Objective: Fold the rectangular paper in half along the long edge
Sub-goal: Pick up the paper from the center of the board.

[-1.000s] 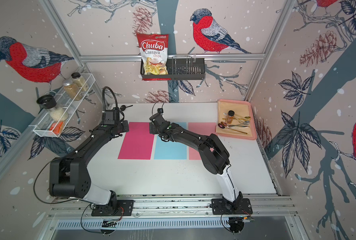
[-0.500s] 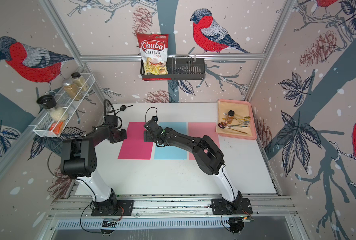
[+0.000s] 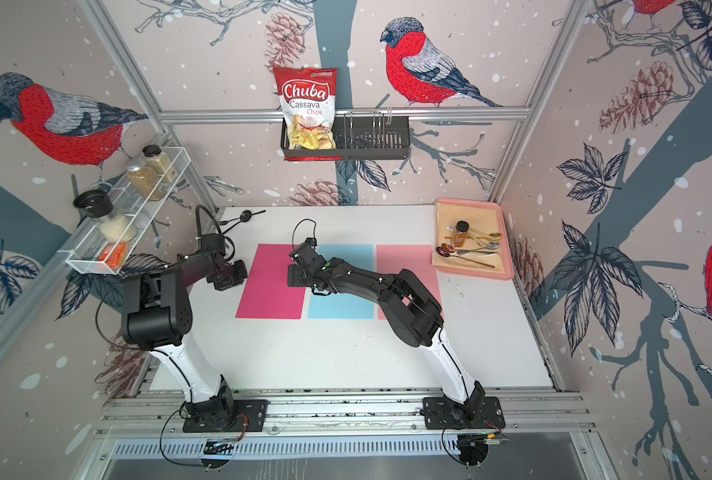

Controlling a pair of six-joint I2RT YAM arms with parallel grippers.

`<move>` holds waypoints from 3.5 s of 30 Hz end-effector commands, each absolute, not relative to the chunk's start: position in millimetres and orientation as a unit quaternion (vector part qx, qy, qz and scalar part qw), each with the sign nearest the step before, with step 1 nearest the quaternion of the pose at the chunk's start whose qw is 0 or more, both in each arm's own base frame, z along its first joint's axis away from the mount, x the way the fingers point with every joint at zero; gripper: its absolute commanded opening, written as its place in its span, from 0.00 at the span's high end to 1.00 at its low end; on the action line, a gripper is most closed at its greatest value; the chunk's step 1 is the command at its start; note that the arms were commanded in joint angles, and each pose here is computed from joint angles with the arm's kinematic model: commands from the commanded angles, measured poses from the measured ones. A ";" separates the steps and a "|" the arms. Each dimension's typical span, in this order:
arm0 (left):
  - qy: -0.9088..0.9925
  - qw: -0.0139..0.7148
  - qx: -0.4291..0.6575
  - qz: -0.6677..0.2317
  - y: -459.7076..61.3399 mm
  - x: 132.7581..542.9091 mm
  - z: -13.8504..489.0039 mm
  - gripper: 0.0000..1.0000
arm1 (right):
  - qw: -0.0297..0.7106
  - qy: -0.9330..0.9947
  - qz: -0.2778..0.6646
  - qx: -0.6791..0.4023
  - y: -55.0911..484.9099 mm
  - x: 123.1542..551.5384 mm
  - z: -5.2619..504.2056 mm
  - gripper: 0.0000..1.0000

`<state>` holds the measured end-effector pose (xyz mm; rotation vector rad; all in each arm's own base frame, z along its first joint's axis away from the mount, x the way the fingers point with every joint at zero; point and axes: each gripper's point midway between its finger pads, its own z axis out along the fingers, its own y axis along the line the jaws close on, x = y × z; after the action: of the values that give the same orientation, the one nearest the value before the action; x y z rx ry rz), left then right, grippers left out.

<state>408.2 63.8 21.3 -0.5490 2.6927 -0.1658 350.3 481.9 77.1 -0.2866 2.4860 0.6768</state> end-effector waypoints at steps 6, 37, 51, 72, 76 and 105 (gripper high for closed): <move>0.955 0.205 -0.197 -0.082 59.9 414.1 25.9 1.00 | 0.263 0.915 0.280 -0.123 499.4 356.2 75.7 0.16; 0.960 0.199 -0.177 -0.091 43.2 416.1 20.4 1.00 | 0.226 0.932 0.258 -0.121 504.7 356.3 30.7 0.16; 0.964 0.193 -0.162 -0.087 32.6 415.7 17.3 1.00 | 0.212 0.935 0.258 -0.116 500.1 355.3 16.6 0.16; 0.970 0.182 -0.146 -0.074 23.2 413.6 11.8 1.00 | 0.194 0.928 0.300 -0.108 505.6 353.7 10.8 0.16; 0.970 0.180 -0.143 -0.073 20.8 412.9 10.8 1.00 | 0.191 0.926 0.308 -0.108 507.0 353.3 8.9 0.16; 0.980 0.163 -0.098 -0.058 -15.6 404.3 0.7 1.00 | 0.192 0.906 0.364 -0.096 520.4 364.7 10.2 0.17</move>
<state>431.6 -5.0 17.4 -0.3015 2.6741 -0.1314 377.3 535.1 45.7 -0.2968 2.3924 1.1043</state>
